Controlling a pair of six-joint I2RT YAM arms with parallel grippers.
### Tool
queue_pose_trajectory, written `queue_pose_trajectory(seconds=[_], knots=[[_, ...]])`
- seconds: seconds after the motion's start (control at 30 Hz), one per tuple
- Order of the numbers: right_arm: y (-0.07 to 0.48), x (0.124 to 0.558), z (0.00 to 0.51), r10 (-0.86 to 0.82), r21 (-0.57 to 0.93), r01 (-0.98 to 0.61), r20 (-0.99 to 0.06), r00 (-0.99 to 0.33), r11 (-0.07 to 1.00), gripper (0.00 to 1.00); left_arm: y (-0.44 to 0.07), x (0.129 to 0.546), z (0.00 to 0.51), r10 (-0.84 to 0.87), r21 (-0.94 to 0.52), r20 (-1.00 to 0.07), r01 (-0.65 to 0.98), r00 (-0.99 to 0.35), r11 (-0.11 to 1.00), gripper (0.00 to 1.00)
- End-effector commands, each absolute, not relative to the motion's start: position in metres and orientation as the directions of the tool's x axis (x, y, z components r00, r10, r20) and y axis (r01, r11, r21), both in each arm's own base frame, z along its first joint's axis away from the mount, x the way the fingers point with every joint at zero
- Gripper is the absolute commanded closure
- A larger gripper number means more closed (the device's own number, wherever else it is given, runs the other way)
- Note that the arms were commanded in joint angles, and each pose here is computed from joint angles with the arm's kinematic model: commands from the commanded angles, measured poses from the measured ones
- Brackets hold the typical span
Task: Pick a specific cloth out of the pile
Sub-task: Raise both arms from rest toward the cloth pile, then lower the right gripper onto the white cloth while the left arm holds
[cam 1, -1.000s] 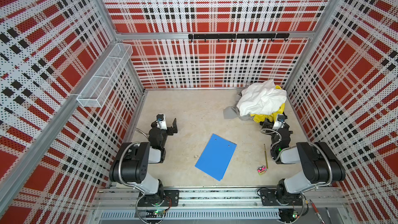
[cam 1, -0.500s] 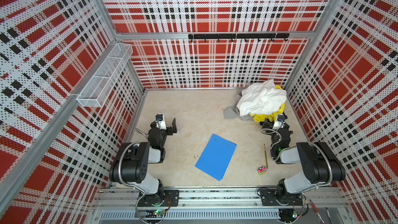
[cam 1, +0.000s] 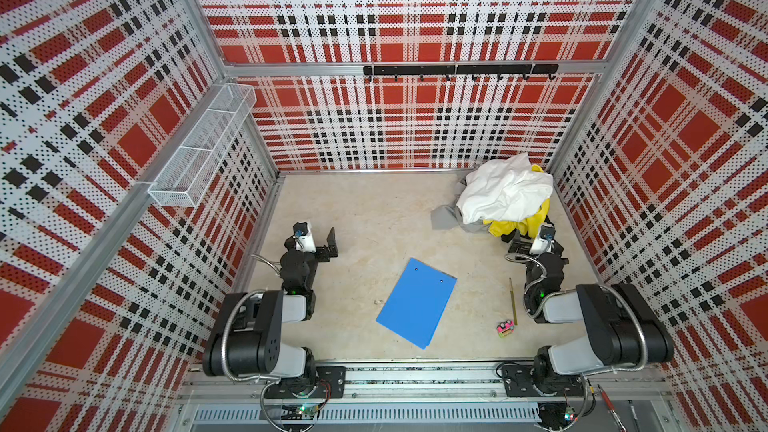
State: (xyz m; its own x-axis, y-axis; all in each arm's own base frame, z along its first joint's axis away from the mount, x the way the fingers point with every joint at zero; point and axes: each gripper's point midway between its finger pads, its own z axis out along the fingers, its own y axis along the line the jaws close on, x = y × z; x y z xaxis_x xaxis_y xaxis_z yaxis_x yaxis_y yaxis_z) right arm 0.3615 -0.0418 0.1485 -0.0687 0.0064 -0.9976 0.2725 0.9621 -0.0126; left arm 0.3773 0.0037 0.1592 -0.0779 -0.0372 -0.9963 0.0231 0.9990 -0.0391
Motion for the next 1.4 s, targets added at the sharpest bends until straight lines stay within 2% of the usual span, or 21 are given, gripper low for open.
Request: queue_pose_trajectory(seconds=[0.0,0.17,0.3,0.5,0.67,0.73,0.8,0.93,1.03,1.23,1.37], knots=[[-0.046,0.355,0.172,0.035,0.03,0.303,-0.999,-0.014,0.953,0.0,-0.002,0.383,0.17,-0.035,-0.036,-0.992,0.008,-0.12,0.999,0.01],[-0.035,0.348,0.199,0.062,0.057,0.266,-0.998,-0.008,0.962,0.0,-0.031,0.379,0.203,-0.053,-0.061,-0.99,0.063,-0.128,0.996,0.01],[-0.02,0.346,0.219,0.152,0.14,0.213,-0.988,-0.04,0.967,0.0,-0.069,0.371,0.238,-0.142,-0.162,-0.983,0.181,-0.118,0.97,0.01],[0.0,0.357,0.255,0.26,0.246,0.154,-0.963,-0.078,0.957,0.0,-0.122,0.364,0.298,-0.277,-0.323,-0.945,0.34,-0.176,0.883,0.01],[0.022,0.377,0.276,0.263,0.254,0.077,-0.955,-0.14,0.964,0.0,-0.155,0.363,0.345,-0.276,-0.356,-0.932,0.443,-0.235,0.823,0.01],[0.025,0.382,0.283,0.257,0.249,0.073,-0.956,-0.143,0.966,0.0,-0.165,0.363,0.363,-0.305,-0.405,-0.912,0.48,-0.275,0.778,0.01],[0.02,0.388,0.287,0.245,0.231,0.105,-0.956,-0.159,0.967,0.0,-0.182,0.359,0.381,-0.262,-0.391,-0.917,0.557,-0.3,0.733,0.01],[0.006,0.403,0.283,0.225,0.178,0.214,-0.949,-0.22,0.961,0.0,-0.206,0.351,0.405,-0.155,-0.327,-0.941,0.683,-0.302,0.653,0.01],[0.006,0.419,0.272,0.203,0.146,0.215,-0.939,-0.277,0.966,0.0,-0.215,0.347,0.407,-0.101,-0.289,-0.951,0.727,-0.292,0.623,0.01],[0.005,0.446,0.242,0.205,0.121,0.224,-0.893,-0.4,0.967,0.0,-0.21,0.335,0.393,-0.131,-0.307,-0.949,0.745,-0.287,0.592,0.01],[0.021,0.457,0.212,0.207,0.139,0.17,-0.842,-0.498,0.976,0.0,-0.206,0.329,0.392,-0.154,-0.324,-0.944,0.739,-0.29,0.59,0.01]])
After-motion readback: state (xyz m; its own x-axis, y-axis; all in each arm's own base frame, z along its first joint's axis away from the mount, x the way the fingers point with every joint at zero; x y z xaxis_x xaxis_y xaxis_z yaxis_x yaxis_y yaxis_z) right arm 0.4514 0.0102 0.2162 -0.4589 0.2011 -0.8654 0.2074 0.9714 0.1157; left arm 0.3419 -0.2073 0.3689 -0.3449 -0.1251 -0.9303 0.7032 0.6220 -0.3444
